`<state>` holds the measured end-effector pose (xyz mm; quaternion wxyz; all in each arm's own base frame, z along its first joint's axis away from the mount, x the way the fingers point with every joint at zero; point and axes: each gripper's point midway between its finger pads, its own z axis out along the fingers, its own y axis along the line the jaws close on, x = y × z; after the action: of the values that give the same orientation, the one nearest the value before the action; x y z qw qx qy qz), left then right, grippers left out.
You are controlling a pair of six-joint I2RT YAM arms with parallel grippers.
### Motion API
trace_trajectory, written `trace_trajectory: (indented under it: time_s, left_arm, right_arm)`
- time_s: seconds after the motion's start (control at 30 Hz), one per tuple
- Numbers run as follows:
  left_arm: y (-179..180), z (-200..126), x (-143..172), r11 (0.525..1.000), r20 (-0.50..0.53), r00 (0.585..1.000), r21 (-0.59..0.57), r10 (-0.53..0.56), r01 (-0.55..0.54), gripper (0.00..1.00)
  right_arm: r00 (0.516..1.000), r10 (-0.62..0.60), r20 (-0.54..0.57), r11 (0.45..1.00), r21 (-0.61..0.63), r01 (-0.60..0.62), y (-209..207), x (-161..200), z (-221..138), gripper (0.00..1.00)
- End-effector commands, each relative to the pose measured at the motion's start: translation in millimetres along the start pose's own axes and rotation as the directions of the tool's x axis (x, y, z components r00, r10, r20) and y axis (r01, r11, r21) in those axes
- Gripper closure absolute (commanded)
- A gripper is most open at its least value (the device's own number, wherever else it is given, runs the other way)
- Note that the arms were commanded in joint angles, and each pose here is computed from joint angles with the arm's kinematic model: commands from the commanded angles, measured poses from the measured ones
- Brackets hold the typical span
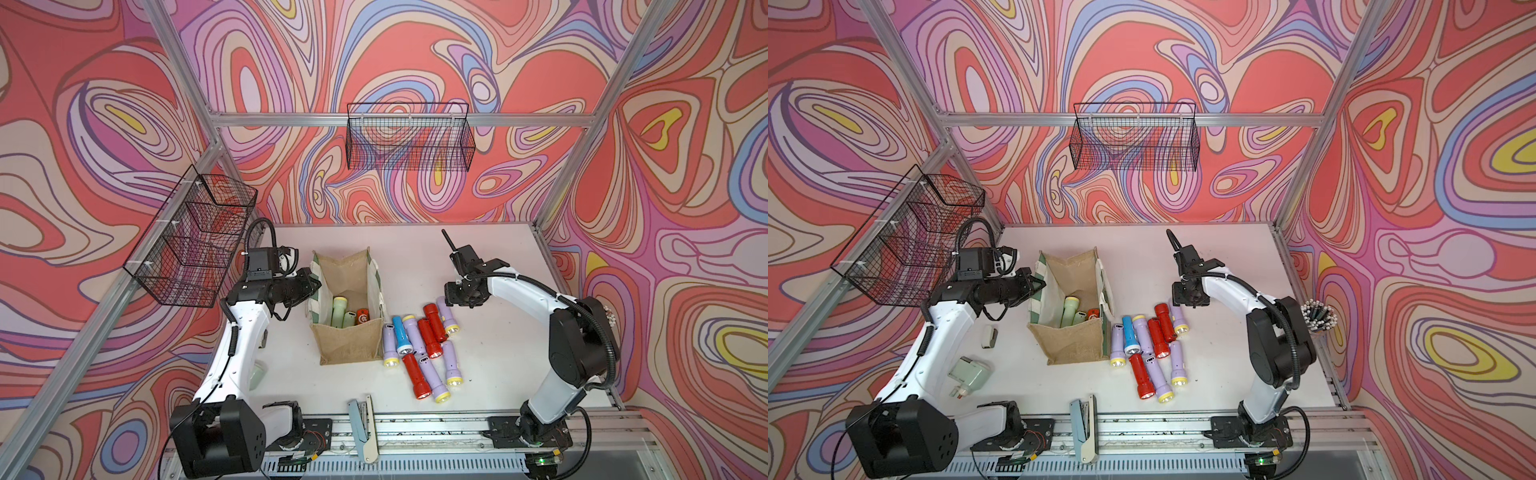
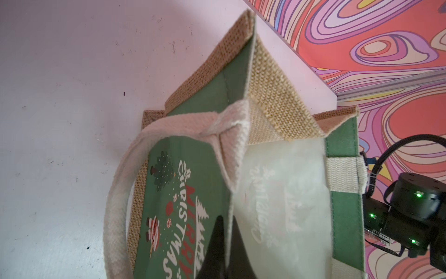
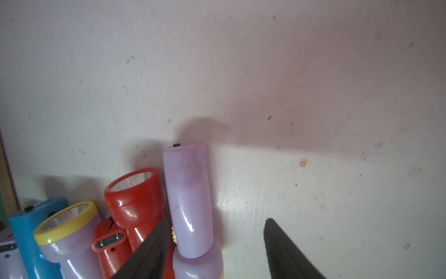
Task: Put the flashlights into the tote bags
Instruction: Pick up the flashlight from the center of the board.
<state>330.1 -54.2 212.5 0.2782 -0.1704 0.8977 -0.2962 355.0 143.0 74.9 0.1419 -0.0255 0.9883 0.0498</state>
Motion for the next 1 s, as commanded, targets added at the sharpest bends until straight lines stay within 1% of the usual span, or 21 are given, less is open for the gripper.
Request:
trace_trajectory:
  time_s: [0.0, 0.1, 0.4, 0.67, 0.97]
  left_arm:
    - [-7, 4, -2, 0.999, 0.002, 1.0, 0.047, 0.009, -0.009, 1.0]
    - [-8, 7, 1, 0.998, -0.016, 1.0, 0.062, 0.008, -0.007, 1.0]
    - [-3, 7, 7, 0.999, -0.026, 1.0, 0.04, 0.012, -0.011, 1.0]
    - [2, 7, 8, 1.0, -0.02, 1.0, 0.019, 0.005, -0.005, 1.0]
    - [4, 6, 9, 1.0, -0.026, 1.0, 0.008, 0.011, -0.011, 1.0]
  right_arm:
    - [0.999, 0.003, -0.035, 1.0, -0.015, -0.004, 2, 8, 9, 0.35]
    - [0.997, 0.008, -0.072, 1.0, -0.018, -0.009, 2, 13, 23, 0.36]
    - [0.994, 0.015, -0.109, 0.999, -0.045, -0.02, 7, 20, 40, 0.36]
    - [0.991, 0.019, -0.129, 1.0, -0.004, -0.02, 0, 25, 50, 0.38]
    - [0.995, 0.07, -0.073, 0.997, -0.034, -0.072, 8, 6, 52, 0.4]
